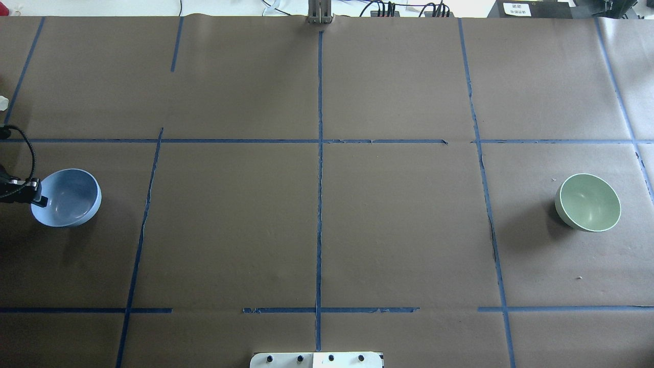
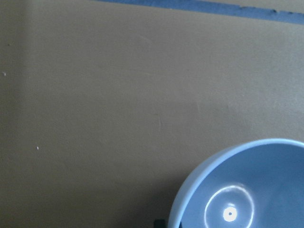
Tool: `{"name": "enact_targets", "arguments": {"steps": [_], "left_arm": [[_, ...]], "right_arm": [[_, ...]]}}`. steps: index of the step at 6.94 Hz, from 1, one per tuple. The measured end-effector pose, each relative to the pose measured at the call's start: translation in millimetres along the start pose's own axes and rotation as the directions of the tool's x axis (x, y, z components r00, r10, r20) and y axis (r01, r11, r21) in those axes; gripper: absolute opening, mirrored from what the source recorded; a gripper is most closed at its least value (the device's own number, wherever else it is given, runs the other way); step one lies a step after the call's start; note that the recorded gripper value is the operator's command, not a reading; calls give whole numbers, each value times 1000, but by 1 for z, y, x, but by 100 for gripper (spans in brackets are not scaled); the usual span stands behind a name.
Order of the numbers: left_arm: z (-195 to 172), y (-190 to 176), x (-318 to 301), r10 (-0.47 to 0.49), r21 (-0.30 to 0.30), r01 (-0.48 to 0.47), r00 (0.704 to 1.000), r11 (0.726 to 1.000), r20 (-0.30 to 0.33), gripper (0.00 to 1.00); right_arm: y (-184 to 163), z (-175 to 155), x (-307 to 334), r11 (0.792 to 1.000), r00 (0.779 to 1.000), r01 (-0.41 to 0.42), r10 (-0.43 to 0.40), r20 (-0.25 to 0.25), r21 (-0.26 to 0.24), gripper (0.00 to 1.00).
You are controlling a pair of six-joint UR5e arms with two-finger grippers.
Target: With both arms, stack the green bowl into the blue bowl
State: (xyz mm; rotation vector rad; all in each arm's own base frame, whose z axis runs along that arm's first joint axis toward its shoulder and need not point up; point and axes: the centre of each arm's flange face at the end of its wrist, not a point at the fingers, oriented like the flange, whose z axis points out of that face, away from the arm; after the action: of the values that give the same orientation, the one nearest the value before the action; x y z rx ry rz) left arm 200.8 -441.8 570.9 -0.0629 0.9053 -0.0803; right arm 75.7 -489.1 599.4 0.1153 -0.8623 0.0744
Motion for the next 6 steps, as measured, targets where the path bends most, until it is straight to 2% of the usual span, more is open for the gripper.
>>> {"name": "enact_targets", "arguments": {"steps": [2, 3, 4, 6], "left_arm": [[-52, -20, 102, -62, -14, 62, 998, 998, -7, 0], [-67, -30, 172, -122, -15, 121, 992, 993, -37, 0], [-62, -31, 250, -170, -19, 170, 983, 985, -63, 0], [-20, -10, 407, -235, 22, 238, 968, 971, -88, 0]], "right_arm": [[0, 0, 0, 1000, 1000, -3, 3, 0, 0, 100], [1, 0, 0, 1000, 1000, -9, 9, 1, 0, 100], [1, 0, 0, 1000, 1000, -18, 18, 1, 0, 100], [0, -2, -3, 1000, 1000, -24, 24, 4, 3, 100]]}}
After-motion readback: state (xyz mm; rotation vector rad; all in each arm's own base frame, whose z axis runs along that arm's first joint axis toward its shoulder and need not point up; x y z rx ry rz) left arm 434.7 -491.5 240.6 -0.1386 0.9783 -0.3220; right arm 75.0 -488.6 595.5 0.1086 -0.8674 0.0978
